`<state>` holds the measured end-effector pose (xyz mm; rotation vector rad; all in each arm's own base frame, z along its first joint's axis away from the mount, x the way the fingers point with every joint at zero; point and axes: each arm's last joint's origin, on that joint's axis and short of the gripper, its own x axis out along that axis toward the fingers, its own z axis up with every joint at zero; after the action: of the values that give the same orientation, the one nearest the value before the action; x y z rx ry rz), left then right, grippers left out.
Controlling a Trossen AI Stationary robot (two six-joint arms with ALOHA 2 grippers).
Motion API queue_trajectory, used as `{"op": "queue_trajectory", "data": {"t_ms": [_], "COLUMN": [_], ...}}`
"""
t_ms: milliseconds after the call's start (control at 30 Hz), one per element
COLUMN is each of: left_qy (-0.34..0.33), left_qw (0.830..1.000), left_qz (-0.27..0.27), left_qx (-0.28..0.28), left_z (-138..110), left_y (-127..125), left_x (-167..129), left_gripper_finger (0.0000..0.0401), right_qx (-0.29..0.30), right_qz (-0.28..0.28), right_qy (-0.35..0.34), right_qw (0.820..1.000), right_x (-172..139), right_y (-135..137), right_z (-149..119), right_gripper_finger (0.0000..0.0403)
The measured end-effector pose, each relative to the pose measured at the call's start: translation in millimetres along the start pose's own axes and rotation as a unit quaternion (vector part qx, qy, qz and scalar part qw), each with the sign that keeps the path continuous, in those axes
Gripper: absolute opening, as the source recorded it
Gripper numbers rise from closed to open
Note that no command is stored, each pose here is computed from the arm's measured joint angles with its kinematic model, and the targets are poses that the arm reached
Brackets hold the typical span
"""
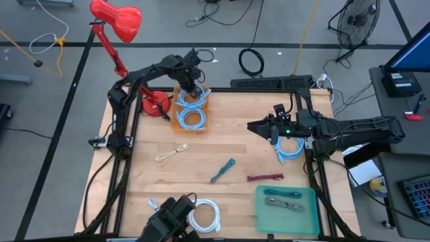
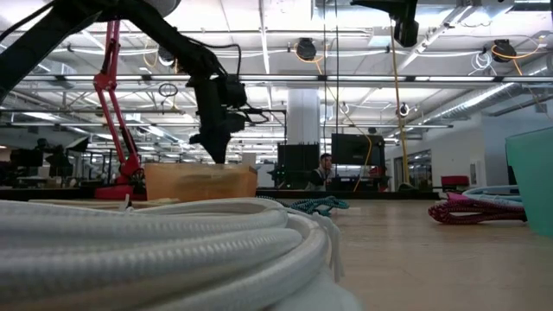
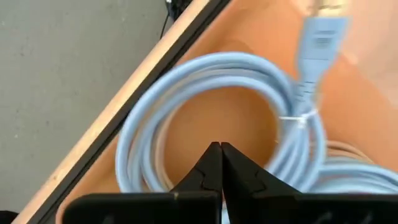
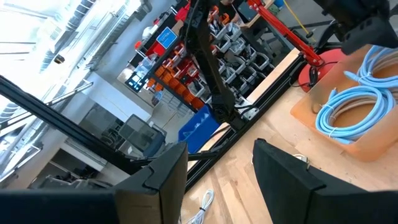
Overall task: Pick & Place USB Port
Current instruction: Put the left light blue wire cable into the the orange bin
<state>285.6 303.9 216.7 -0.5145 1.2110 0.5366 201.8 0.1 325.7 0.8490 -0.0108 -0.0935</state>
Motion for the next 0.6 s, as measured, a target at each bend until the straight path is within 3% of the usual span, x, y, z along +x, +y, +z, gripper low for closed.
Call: {"op": "queue_trajectory", "data": {"t_ms": [167,600], "left_qy": [-0.036,-0.049], "left_qw": [0.999,0.997], "left_qz": [0.003,0.028], "left_qx": [-0.003,-0.057], "left_z": [3,0], "left_y": [2,37], "left_x": [-16,-21], "left_gripper_finger": [0.0,0.0], "right_qx": [0.0,0.0], "right_qz": [0.001,0.001], "right_qy": [-0.001,-0.002], "right_qw": [1.0,1.0], "right_x": [0,0], "right_y": [0,0], "right_z": [0,0], "right_gripper_finger": [0.0171,0.0171]}}
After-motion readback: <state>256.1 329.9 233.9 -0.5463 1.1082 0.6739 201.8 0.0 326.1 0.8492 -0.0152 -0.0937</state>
